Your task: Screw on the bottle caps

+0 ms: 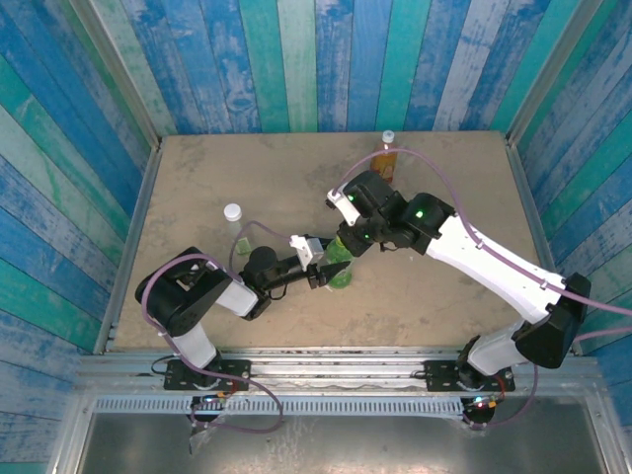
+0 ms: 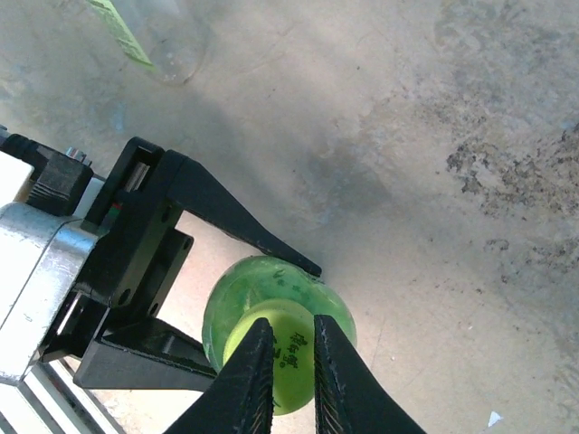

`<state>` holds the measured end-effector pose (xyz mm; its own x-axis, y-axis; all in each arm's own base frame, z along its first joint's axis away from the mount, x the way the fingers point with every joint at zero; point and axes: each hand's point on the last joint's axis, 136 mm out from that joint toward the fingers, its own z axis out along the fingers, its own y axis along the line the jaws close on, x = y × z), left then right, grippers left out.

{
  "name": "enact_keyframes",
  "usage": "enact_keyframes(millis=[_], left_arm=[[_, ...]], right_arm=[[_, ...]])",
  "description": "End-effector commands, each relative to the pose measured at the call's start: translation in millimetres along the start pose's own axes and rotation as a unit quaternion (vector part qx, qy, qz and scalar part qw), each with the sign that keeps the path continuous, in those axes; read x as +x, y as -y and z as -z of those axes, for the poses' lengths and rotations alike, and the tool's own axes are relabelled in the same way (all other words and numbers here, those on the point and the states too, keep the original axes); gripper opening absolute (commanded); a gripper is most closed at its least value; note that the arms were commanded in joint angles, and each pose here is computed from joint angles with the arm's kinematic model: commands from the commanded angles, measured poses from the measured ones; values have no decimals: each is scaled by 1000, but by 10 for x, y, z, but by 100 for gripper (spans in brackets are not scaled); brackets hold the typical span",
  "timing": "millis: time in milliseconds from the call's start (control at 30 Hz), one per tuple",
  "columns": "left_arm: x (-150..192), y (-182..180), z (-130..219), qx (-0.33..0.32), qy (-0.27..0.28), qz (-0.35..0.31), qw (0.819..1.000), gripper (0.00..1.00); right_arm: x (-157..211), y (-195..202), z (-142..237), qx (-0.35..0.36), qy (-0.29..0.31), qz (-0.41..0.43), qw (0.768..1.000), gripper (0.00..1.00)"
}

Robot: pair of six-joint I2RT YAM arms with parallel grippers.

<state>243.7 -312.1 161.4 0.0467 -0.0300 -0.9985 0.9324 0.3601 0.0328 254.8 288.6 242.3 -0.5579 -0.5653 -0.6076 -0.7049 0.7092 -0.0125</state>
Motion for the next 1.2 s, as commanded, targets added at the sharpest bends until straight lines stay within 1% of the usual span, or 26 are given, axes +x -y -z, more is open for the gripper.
enact_keyframes(millis=[0, 333, 433, 533, 600, 800, 900, 967, 1033, 1167], left_arm=[[239, 33, 9, 6, -39, 11, 999, 59], [236, 36, 10, 7, -38, 10, 999, 60], [234, 35, 9, 7, -39, 10, 999, 60], [240, 37, 9, 7, -40, 11, 999, 60], [236, 28, 8, 5, -39, 10, 999, 60], [227, 40, 16, 7, -36, 13, 999, 60], [235, 45, 24, 7, -37, 13, 999, 60], [235, 43, 24, 7, -37, 13, 999, 60], [234, 49, 25, 8, -37, 13, 999, 60], [233, 50, 24, 8, -37, 12, 999, 60]], right_arm=[[129, -10, -82, 0, -24, 0, 1000, 15], [498, 89, -252, 16, -73, -25, 997, 13], [530, 68, -262, 10, -77, -27, 997, 13], [466, 34, -200, -1, -65, -28, 998, 14], [375, 9, -130, -11, -48, -28, 998, 17], [33, -48, 74, -40, 27, -39, 998, 33], [-12, -29, 85, -54, 37, -48, 997, 39], [-11, 11, 62, -61, 36, -61, 996, 39], [5, 40, 34, -68, 31, -70, 995, 33], [43, 79, -44, -82, 19, -80, 993, 29]])
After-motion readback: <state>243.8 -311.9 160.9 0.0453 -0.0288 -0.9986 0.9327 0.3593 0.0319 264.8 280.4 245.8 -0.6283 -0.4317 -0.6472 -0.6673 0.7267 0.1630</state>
